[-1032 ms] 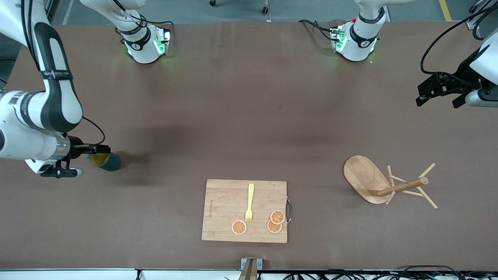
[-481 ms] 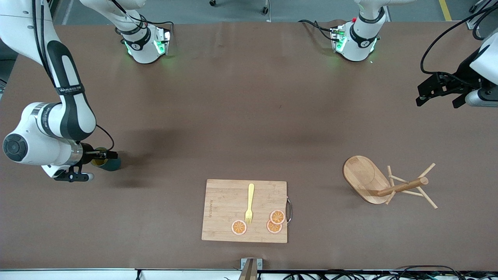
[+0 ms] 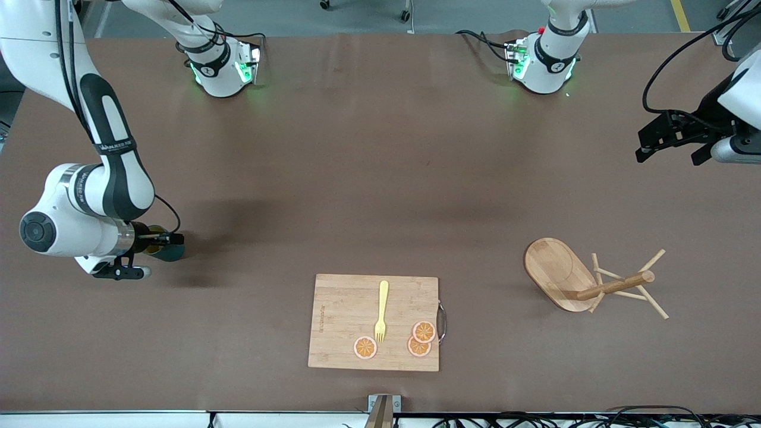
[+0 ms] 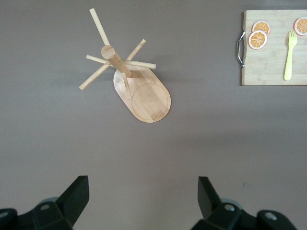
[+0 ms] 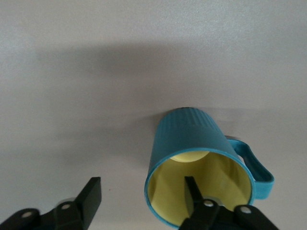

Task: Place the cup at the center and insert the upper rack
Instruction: 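Reach the right gripper down to the teal mug rim, then grasp the teal mug rim with the right gripper and lift it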

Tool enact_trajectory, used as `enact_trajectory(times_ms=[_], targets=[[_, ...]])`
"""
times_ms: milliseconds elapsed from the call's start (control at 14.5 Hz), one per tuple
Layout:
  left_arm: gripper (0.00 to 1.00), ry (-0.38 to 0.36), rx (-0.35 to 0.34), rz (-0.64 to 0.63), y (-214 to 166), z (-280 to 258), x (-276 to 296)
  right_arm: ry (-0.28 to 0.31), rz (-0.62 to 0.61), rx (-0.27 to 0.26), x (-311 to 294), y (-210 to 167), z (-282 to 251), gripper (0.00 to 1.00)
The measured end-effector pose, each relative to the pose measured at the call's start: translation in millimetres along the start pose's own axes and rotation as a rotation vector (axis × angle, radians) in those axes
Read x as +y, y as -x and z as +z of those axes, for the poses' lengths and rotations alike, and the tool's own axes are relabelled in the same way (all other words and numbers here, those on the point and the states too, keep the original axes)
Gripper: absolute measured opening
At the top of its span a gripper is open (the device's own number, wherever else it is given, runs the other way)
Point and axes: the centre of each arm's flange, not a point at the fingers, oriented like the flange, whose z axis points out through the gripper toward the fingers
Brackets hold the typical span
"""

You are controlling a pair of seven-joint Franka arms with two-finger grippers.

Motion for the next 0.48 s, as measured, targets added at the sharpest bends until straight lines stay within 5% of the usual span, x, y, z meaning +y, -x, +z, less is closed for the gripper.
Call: enact_trajectory(times_ms=[413,481], targets=[[1.00,0.000,0.000,0.000,0.0,0.0,0.0,0.000,-0.003,-0.005,-0.4,0.0,1.9,0.08],[1.00,0.000,0.000,0.000,0.0,0.0,0.0,0.004,-0.004,-0.007,0.7,0.4,-0.5,0.04]])
